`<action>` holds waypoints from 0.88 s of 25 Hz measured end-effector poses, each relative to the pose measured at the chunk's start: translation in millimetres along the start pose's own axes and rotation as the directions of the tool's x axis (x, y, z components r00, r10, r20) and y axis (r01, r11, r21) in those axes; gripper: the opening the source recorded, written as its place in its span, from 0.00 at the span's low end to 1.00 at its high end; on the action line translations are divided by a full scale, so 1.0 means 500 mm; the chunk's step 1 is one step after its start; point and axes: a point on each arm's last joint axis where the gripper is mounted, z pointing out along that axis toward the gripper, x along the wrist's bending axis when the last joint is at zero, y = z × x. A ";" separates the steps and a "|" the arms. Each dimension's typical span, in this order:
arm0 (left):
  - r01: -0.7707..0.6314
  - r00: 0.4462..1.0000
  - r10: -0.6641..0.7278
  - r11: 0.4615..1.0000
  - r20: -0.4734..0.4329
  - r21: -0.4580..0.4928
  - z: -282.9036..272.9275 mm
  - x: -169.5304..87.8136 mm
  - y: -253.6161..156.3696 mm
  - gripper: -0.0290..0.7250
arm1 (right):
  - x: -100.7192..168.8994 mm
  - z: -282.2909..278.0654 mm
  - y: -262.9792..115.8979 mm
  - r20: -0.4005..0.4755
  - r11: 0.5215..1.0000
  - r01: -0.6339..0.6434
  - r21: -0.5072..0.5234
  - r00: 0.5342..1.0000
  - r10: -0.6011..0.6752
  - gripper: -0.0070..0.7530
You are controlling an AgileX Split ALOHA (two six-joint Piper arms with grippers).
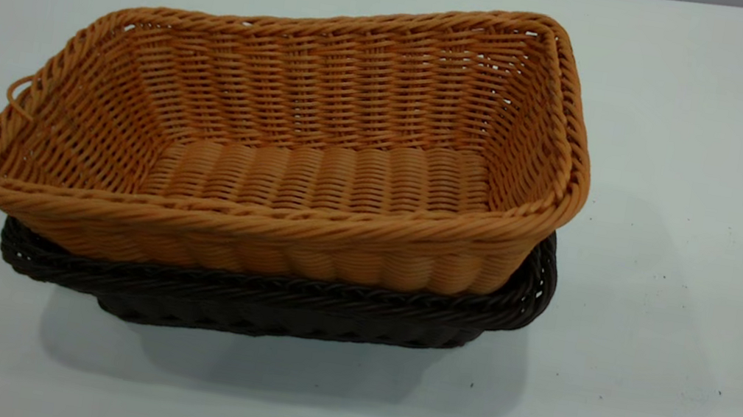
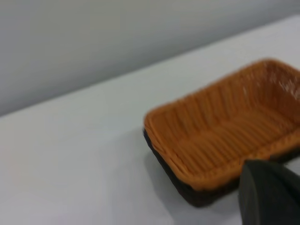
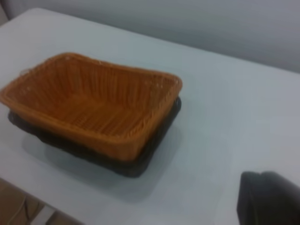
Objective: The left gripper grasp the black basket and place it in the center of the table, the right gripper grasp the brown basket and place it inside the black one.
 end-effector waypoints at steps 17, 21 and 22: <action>0.044 0.997 -0.059 0.965 0.051 0.258 0.117 -0.002 -0.101 0.04 | -0.004 0.061 -0.066 -0.003 0.999 -0.015 0.043 1.000 0.016 0.01; 0.044 0.999 -0.049 0.979 0.021 0.198 0.129 0.004 -0.096 0.04 | -0.004 0.061 -0.066 -0.003 0.999 -0.015 0.044 1.000 0.015 0.01; 0.043 0.999 -0.044 0.979 0.004 0.197 0.133 0.008 -0.098 0.04 | -0.004 0.061 -0.066 -0.003 0.999 -0.016 0.044 1.000 0.016 0.01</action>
